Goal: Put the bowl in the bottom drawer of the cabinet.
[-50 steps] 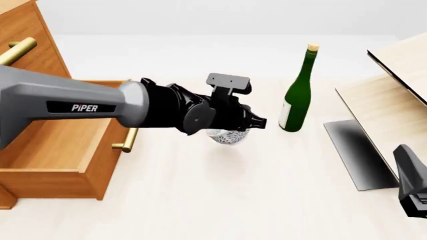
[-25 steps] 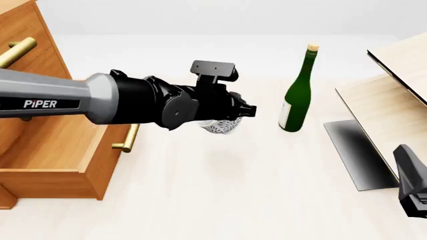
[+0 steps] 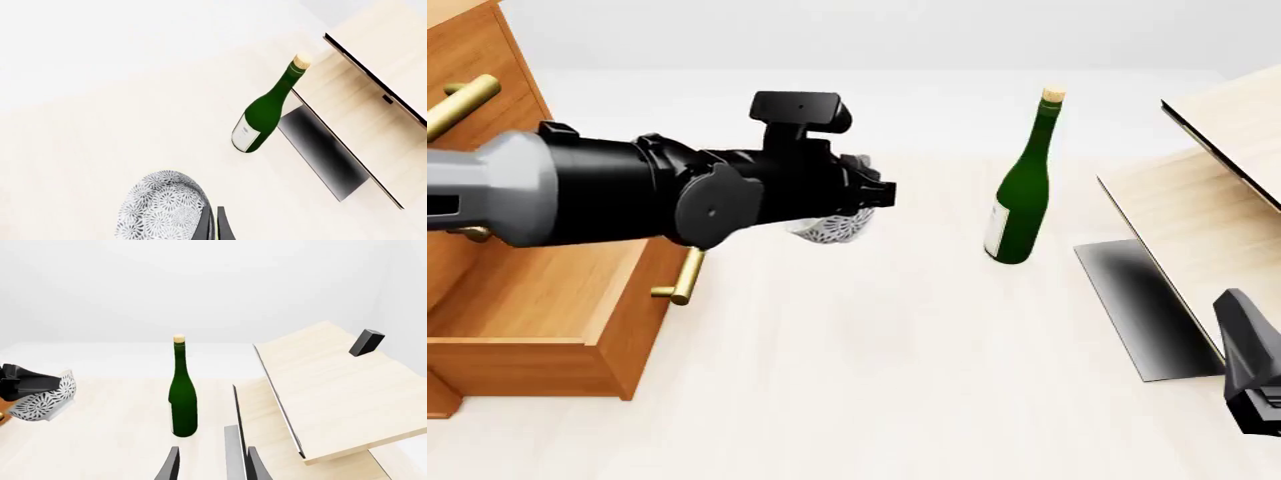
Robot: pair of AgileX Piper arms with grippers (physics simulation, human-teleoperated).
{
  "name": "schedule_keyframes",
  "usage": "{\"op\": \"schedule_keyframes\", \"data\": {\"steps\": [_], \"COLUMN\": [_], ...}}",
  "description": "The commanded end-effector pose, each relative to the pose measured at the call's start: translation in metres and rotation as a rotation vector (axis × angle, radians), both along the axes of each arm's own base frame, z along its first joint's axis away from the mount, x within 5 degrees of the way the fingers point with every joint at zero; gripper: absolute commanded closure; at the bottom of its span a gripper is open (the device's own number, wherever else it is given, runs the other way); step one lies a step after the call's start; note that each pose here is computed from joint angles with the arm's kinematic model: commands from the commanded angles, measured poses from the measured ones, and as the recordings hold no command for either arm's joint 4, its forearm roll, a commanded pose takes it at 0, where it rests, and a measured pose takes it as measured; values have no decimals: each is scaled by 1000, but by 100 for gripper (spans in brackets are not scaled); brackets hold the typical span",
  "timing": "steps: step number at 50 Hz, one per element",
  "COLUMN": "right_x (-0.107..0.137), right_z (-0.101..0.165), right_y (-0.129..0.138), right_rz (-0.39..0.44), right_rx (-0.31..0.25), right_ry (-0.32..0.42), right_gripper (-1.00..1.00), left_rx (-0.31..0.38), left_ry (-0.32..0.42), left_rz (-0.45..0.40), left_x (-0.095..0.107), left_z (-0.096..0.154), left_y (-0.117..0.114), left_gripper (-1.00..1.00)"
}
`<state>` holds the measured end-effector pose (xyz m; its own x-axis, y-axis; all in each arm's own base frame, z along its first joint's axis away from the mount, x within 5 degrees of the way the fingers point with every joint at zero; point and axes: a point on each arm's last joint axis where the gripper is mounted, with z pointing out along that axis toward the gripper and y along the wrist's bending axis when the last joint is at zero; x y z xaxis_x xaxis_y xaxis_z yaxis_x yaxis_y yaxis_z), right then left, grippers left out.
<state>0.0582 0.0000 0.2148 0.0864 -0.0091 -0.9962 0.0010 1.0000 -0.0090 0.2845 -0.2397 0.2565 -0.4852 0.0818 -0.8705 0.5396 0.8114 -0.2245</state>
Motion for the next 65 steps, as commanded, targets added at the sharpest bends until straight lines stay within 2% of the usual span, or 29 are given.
{"op": "schedule_keyframes", "data": {"steps": [1,26,54,65], "right_x": [0,0,0,0], "right_z": [0,0,0,0], "right_y": [0,0,0,0], "right_rz": [0,0,0,0], "right_rx": [0,0,0,0], "right_ry": [0,0,0,0], "right_gripper": [-100,-100,-100,-100], "left_rx": [-11,-33,-45,-47], "left_ry": [-49,-94,-140,-162], "left_rz": [29,71,137,196], "left_x": [-4,-19,-23,-33], "left_z": [12,28,45,53], "left_y": [22,52,82,108], "left_gripper": [100,100,100,100]}}
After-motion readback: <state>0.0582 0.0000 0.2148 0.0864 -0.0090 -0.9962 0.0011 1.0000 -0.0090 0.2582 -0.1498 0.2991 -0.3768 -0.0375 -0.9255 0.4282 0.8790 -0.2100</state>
